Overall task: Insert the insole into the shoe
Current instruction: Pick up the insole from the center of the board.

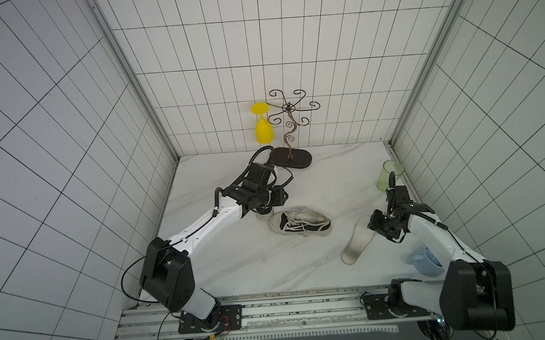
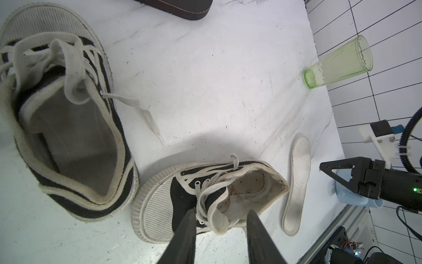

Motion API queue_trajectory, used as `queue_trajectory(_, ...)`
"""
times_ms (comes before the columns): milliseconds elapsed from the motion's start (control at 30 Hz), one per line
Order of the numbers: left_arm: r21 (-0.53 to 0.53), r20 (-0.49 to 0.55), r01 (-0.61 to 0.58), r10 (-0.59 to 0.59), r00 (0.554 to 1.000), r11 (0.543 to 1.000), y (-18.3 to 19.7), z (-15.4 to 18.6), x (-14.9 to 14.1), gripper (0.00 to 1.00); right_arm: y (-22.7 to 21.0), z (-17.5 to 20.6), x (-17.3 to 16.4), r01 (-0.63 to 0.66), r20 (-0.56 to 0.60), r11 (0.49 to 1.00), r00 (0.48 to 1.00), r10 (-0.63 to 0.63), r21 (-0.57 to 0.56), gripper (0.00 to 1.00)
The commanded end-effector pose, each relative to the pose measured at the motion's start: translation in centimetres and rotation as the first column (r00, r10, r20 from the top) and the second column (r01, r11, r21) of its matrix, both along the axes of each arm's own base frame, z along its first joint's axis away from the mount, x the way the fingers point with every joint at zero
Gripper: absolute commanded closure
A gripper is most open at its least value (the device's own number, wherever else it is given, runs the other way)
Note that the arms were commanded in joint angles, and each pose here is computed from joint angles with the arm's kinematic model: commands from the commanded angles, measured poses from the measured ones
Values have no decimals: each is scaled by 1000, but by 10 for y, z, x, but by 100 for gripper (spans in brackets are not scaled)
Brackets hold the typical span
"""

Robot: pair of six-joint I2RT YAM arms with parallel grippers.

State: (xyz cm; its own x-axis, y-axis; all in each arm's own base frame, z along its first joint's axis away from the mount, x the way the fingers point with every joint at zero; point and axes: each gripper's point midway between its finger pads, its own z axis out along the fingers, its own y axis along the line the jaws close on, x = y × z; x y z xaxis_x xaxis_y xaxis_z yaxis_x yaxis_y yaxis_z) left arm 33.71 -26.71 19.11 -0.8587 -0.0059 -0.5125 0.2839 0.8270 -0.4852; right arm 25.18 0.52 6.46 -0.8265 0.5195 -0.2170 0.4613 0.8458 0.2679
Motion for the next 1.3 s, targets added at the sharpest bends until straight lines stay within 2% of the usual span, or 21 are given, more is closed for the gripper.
queue_trajectory(0,12,29,1,-1,1000,1000,2,8,5,64,-8,-21,-14,47,-63,999,997,-48,-8,59)
queue_trajectory(233,23,33,-3,2,999,1000,4,9,8,64,-13,-42,-9,116,-64,993,991,-115,8,60)
queue_trajectory(400,29,39,-5,3,999,1000,6,10,9,64,-17,-54,-7,133,-60,991,989,-133,-1,65)
queue_trajectory(467,31,42,-9,7,999,999,7,10,9,64,-15,-58,-5,129,-53,992,990,-128,8,70)
queue_trajectory(700,42,46,1,-2,999,999,8,12,11,64,-13,-63,-4,120,-37,993,992,-119,21,99)
queue_trajectory(867,16,34,92,-92,995,996,-6,10,7,64,-14,-31,16,67,57,998,996,-67,12,100)
queue_trajectory(1000,-26,40,205,-204,978,978,-25,15,1,63,0,14,42,-25,197,999,980,18,33,100)
queue_trajectory(1100,-34,76,320,-317,945,947,-43,23,-10,62,34,46,61,-175,320,981,937,141,80,100)
queue_trajectory(1200,11,101,415,-414,905,910,-54,24,-21,53,66,70,72,-296,403,953,881,249,59,100)
queue_trajectory(1267,29,102,460,-460,882,888,-59,22,-25,51,83,85,78,-367,449,930,835,317,26,100)
